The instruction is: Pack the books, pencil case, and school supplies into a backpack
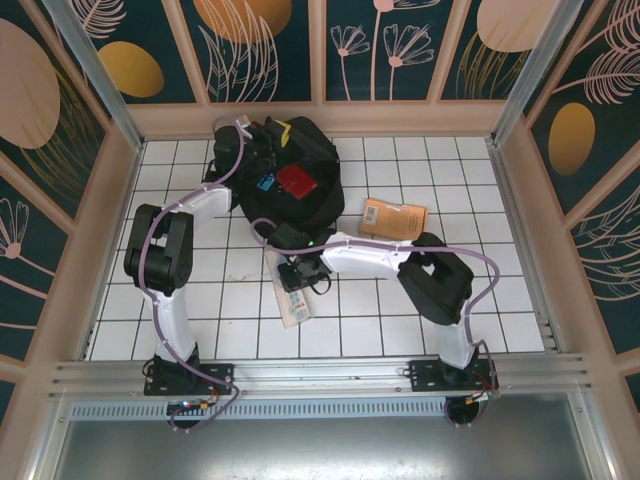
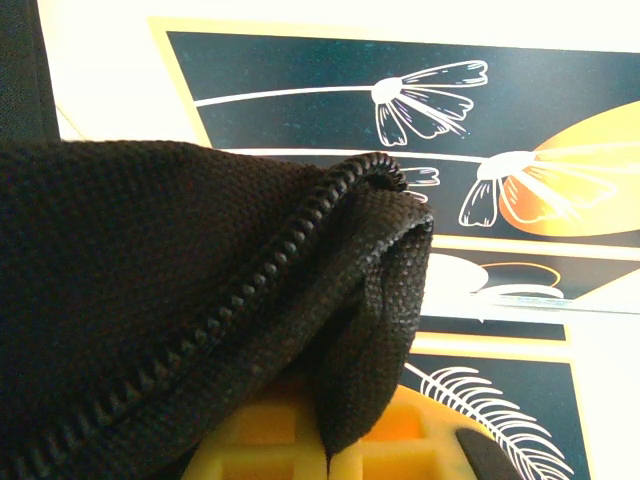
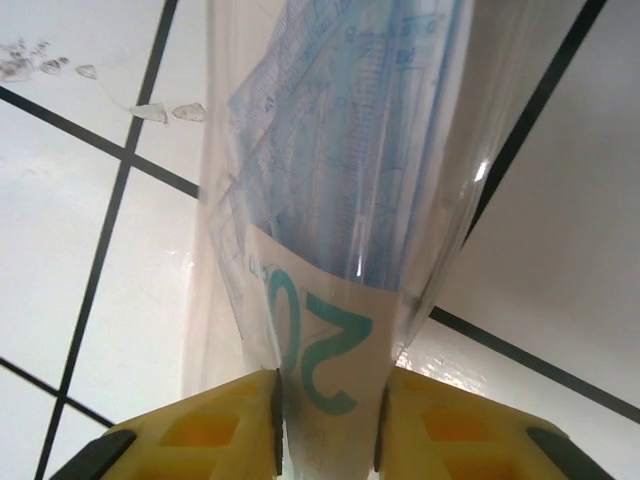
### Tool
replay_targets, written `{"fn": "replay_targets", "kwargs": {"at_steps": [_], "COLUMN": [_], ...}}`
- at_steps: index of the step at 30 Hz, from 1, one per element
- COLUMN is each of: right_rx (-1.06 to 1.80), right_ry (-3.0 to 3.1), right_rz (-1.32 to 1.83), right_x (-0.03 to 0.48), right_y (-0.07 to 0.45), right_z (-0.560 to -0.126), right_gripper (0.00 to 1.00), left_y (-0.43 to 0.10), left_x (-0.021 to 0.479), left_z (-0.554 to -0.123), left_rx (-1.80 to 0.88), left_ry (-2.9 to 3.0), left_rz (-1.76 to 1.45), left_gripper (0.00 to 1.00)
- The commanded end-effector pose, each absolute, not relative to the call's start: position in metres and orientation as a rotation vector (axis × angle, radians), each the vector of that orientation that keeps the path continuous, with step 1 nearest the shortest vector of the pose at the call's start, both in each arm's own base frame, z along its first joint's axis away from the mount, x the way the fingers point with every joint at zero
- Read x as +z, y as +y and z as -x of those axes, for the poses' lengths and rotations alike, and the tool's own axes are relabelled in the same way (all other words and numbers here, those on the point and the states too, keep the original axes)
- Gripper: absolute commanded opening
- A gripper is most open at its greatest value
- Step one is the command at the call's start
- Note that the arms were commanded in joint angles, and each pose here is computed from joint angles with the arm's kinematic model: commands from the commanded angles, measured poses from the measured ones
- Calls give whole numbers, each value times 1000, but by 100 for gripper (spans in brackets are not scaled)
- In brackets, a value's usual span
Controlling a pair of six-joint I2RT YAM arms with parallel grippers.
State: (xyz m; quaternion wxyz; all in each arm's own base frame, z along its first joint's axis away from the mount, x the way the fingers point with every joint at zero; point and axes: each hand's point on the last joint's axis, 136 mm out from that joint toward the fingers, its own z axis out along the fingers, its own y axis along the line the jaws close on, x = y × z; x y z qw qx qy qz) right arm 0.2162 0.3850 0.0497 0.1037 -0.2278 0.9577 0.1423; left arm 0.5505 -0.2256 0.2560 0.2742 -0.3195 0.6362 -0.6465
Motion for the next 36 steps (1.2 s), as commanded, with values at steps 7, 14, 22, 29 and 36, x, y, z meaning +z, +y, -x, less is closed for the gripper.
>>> {"fn": "replay_targets", "kwargs": {"at_steps": [7,14,22,29,36], "right_rx": [486,569,910,1274,1543], "right_ry": [2746,2684,2564,2439,2438], "right_rz": [607,577,454,233,24], "right_x": [96,121,184,236,233], "right_y": [381,381,361,334,348], "right_z": [-220,-225,-233,-274,-333], "right_gripper": [0,0,0,0,0], "left_y": [-220,-220,-219,-219,-220], "left_x": [288,290,300,310,324], "left_z": [-551,-550,-551,-551,-552], "left_rx": [-1785,-1790,-1794,-1794,-1787], "left_ry": [1625,1621,1609,1603,1603], "left_rz": [799,797,789,767,740], "left_gripper": [0,0,0,0,0]}}
